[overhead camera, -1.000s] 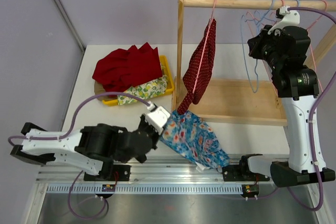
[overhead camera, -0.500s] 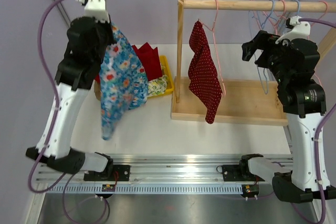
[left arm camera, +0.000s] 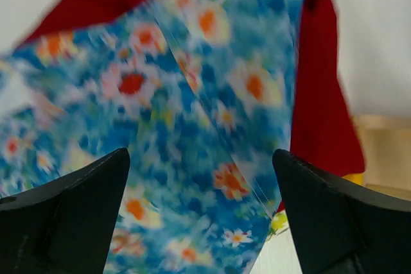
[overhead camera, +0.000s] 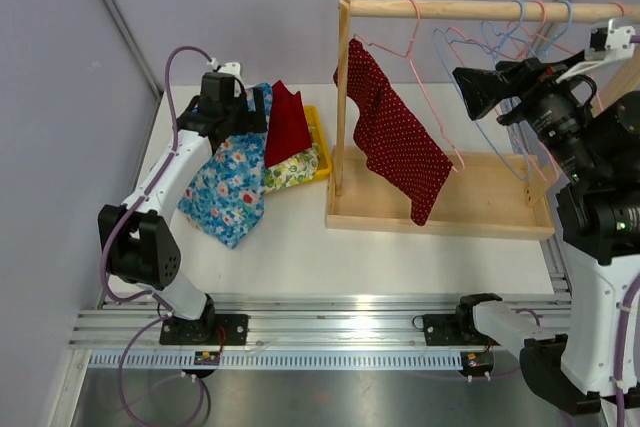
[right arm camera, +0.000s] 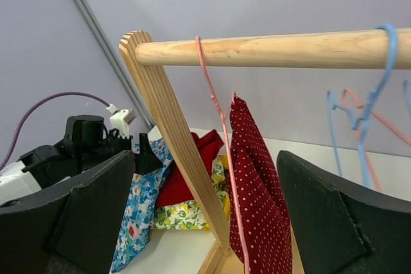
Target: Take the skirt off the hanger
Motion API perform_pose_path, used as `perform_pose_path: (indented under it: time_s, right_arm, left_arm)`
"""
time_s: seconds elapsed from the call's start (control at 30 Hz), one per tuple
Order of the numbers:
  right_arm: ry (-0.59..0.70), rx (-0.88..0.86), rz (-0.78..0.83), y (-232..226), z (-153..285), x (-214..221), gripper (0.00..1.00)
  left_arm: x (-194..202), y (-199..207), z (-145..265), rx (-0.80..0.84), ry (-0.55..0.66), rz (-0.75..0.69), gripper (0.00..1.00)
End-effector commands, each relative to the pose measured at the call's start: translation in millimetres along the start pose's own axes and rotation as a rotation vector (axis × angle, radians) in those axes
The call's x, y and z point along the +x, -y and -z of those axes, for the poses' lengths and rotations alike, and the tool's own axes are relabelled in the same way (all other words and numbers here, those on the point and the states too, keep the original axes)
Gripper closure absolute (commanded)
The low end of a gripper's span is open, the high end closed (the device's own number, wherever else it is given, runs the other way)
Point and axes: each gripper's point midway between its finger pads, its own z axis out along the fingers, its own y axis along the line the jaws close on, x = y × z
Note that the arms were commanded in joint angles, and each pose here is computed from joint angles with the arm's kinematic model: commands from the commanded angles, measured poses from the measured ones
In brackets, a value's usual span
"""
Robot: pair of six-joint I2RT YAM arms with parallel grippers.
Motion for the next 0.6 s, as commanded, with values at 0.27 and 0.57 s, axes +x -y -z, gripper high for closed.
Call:
perform_pose_path:
  time_s: [0.27,0.57]
  right_arm:
    - [-0.262,-0.115,-0.128,20,-91,85,0.04]
    - [-0.361,-0.107,-0.168,25,-113,132,0.45]
  left_arm:
    - [-43,6,78,0.063,0.16,0.076,0.01]
    - [-26,1,142,0.11,0.261,0.035,0.01]
